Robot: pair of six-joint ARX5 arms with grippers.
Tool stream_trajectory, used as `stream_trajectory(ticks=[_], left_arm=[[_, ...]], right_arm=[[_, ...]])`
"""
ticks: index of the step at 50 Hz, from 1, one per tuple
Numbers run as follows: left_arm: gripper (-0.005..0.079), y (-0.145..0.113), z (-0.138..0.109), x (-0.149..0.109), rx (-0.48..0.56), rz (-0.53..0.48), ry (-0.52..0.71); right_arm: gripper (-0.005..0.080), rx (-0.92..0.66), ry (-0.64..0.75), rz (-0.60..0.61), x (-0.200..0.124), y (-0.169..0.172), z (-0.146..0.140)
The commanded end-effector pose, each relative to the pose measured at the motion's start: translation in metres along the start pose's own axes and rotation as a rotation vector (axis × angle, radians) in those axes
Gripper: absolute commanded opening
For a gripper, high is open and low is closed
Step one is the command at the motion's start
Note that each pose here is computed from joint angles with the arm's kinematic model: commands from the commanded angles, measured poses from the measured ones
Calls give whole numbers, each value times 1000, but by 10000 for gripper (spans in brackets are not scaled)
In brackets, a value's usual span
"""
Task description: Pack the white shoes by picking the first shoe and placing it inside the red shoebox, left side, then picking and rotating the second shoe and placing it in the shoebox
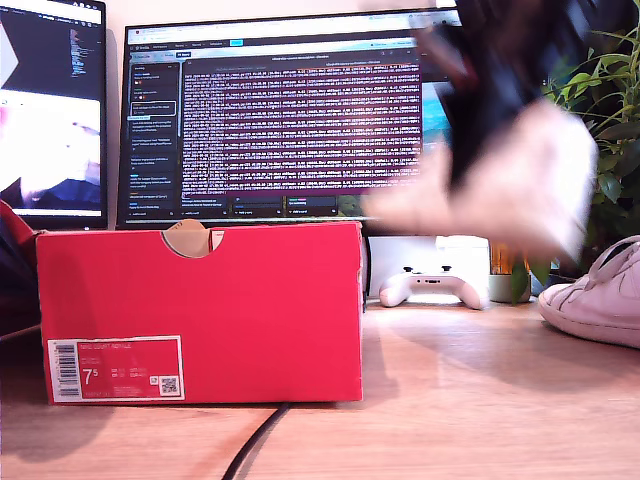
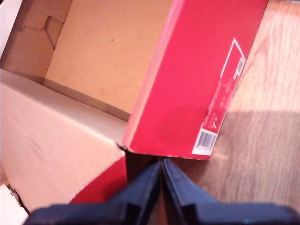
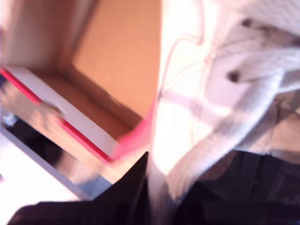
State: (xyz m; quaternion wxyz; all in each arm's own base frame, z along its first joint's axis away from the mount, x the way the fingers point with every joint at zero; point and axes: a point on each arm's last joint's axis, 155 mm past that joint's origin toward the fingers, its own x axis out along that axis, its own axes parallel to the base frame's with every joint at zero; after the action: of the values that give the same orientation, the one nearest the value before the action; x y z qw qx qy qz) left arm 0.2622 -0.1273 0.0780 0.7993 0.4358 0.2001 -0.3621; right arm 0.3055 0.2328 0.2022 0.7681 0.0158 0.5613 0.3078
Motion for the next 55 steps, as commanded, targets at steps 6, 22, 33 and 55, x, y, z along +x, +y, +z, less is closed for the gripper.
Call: stream_trajectory(ticks=[6,22,33,55], left_arm=[[-19,1,2,1,-2,-4,-5],[-19,1,2,1,-2,-3,-6],[-19,1,3,1,-2,-1,-7],[-19,2,3,1,-2,0,-7]], right_arm=[[-12,-39,-150,99,-3,58,32],[-13,43,-318,203,29,107,85],[-12,151,-297,230,83,112,98],[-13,316,-215,244,176,120,87]])
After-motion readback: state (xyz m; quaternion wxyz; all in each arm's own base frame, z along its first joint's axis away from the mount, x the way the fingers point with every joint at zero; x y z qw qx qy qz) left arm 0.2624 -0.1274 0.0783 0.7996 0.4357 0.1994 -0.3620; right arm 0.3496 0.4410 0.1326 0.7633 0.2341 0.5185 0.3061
